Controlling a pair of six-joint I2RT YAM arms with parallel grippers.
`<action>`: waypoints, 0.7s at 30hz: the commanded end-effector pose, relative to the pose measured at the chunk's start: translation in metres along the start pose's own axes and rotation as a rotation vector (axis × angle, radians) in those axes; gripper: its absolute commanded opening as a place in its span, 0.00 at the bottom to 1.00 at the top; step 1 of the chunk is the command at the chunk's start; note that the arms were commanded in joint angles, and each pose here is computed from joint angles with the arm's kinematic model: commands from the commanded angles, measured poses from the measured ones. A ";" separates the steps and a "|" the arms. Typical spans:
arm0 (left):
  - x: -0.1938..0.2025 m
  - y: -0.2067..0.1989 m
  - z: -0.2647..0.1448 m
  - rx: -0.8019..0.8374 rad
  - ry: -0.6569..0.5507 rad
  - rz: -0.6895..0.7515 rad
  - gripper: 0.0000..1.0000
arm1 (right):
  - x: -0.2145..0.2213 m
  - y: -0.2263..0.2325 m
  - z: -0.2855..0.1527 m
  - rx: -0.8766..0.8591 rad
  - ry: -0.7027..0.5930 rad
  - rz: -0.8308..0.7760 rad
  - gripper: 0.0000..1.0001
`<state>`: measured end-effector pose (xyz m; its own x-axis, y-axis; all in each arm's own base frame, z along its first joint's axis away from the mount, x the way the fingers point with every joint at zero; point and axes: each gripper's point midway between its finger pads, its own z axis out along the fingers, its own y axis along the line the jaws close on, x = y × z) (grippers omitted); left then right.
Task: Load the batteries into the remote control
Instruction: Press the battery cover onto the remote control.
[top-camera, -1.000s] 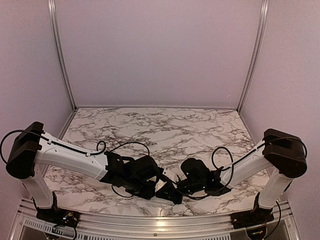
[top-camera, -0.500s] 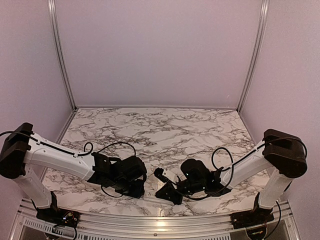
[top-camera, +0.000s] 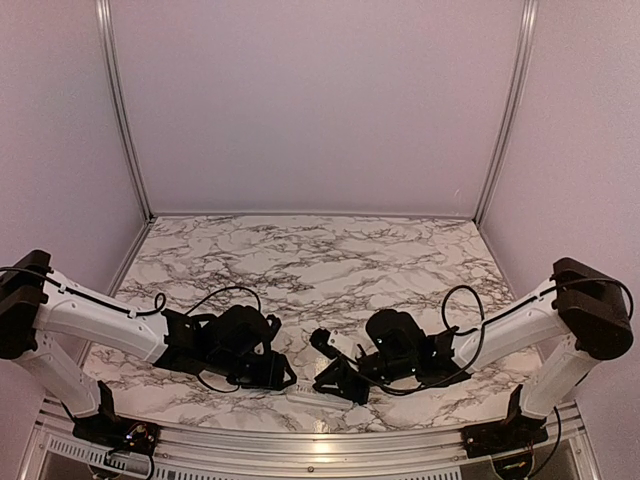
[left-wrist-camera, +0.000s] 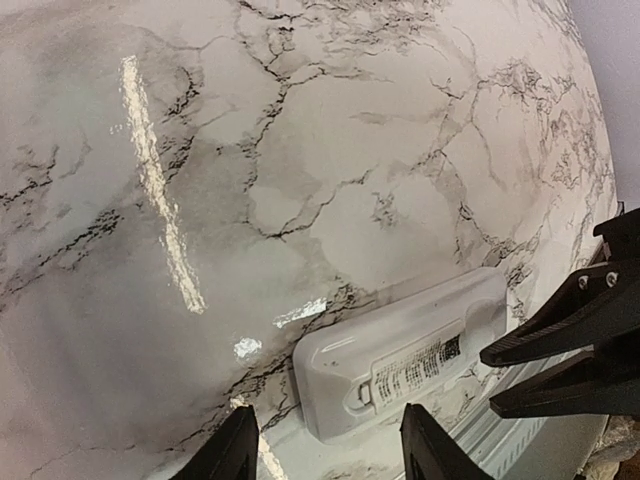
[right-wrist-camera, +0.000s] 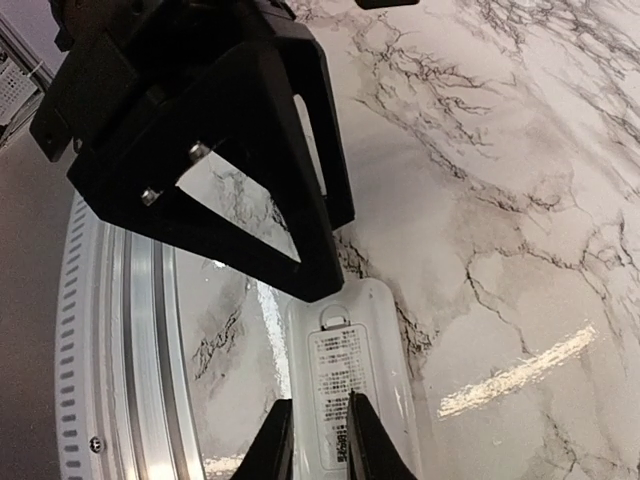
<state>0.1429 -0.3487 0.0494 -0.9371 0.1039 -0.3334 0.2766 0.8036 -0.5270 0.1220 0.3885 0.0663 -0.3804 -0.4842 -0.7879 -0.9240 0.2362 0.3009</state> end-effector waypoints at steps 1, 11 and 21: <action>-0.007 -0.012 0.003 0.053 -0.013 0.002 0.51 | -0.014 0.008 -0.004 -0.012 -0.007 -0.029 0.18; 0.000 -0.006 0.020 0.006 0.042 0.021 0.47 | 0.002 0.012 0.017 -0.050 0.052 -0.006 0.15; 0.007 -0.002 0.024 -0.031 0.068 0.041 0.46 | 0.030 -0.002 0.026 0.000 0.127 0.034 0.13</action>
<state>0.1424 -0.3615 0.0316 -0.9419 0.1453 -0.3027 0.2900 0.8067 -0.5150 0.1158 0.3996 0.0438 -0.3878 -0.5415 -0.7459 -0.9217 0.2215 0.3184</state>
